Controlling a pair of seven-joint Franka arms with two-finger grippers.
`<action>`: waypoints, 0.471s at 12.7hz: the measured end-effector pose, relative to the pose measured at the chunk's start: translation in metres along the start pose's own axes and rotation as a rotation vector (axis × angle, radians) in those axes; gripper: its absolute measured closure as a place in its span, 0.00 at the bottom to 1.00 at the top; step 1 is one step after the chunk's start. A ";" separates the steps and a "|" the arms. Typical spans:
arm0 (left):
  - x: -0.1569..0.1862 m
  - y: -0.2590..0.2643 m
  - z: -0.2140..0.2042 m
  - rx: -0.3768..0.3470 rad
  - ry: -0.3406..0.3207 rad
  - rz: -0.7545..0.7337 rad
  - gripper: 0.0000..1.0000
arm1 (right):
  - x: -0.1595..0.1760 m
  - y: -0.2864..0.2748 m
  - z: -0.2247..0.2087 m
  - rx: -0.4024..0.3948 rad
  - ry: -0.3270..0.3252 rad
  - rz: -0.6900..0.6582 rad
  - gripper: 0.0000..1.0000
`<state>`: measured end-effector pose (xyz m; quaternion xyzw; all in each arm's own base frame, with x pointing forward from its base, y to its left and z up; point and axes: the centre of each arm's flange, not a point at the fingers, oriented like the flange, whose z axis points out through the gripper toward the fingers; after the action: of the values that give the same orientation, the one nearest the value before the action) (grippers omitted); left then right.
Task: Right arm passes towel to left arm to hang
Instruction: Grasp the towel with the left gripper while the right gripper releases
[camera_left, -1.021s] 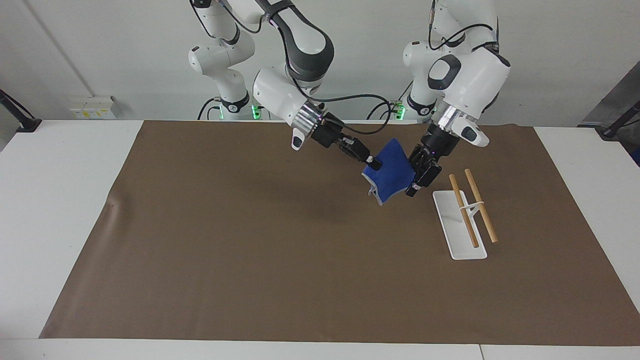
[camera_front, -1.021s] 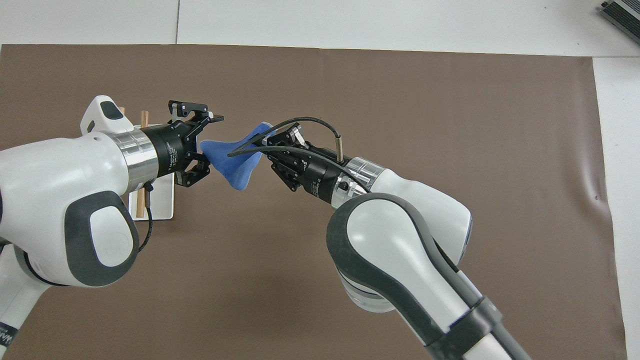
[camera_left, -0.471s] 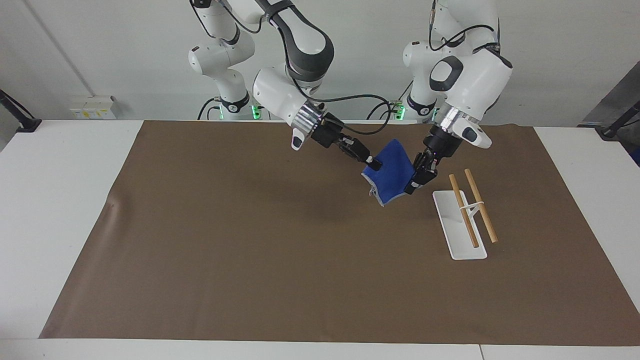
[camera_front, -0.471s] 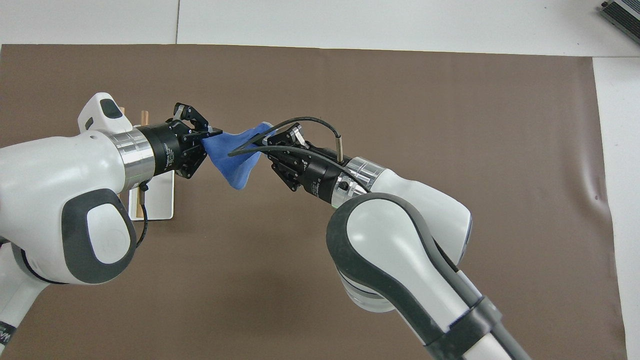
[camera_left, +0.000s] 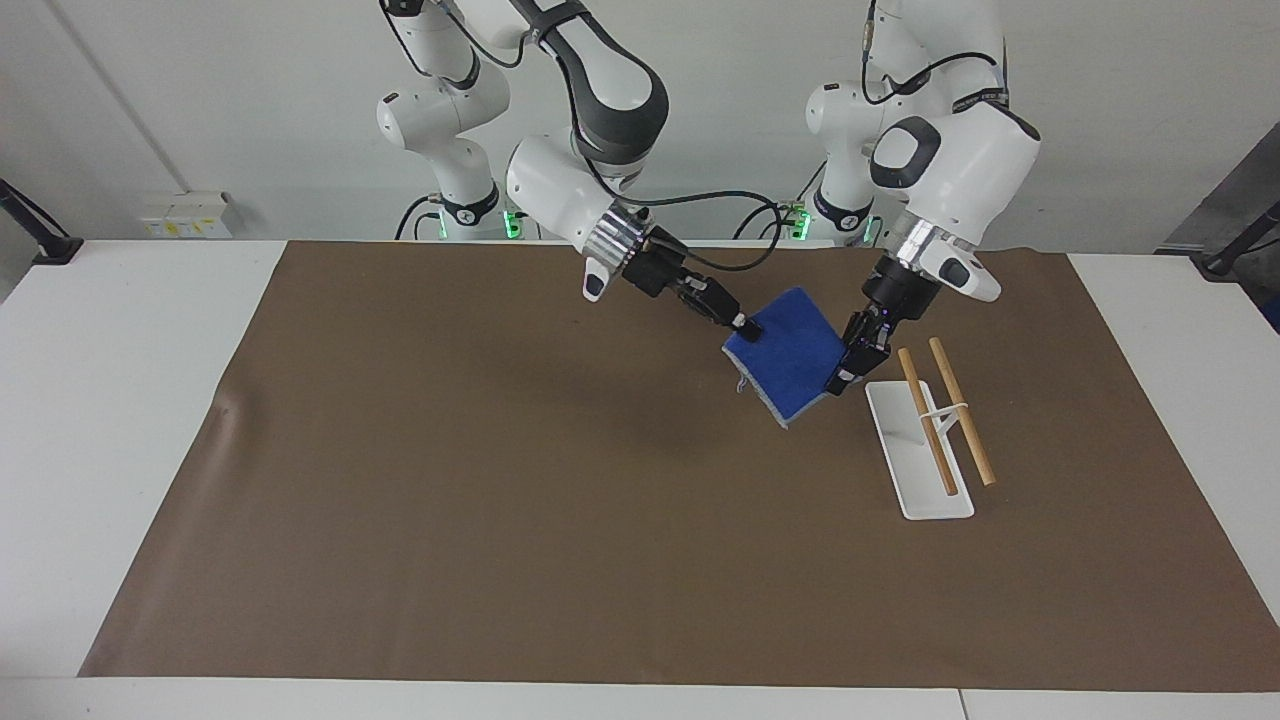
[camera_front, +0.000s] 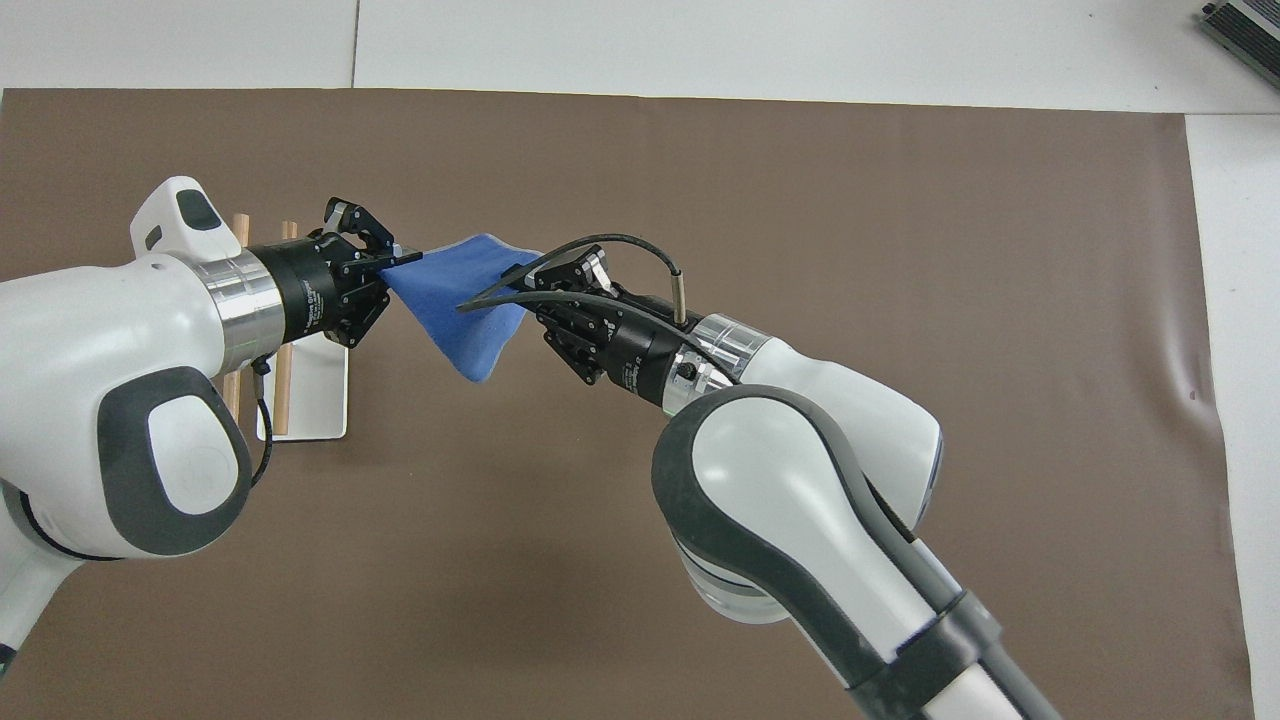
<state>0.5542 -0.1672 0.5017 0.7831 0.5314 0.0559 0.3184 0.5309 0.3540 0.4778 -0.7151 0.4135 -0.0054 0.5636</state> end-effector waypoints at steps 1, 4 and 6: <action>0.008 0.000 -0.002 -0.007 0.010 -0.008 0.98 | 0.003 0.000 -0.002 0.005 0.025 -0.006 0.64; 0.029 0.002 -0.006 -0.041 0.043 -0.031 0.98 | 0.015 0.009 -0.007 -0.008 0.108 -0.132 0.30; 0.048 0.003 -0.011 -0.063 0.070 -0.045 0.98 | 0.031 0.029 -0.012 -0.066 0.182 -0.292 0.05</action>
<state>0.5723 -0.1218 0.4997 0.7582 0.5575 0.0929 0.3251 0.5289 0.3252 0.4441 -0.7823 0.3545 -0.1385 0.4931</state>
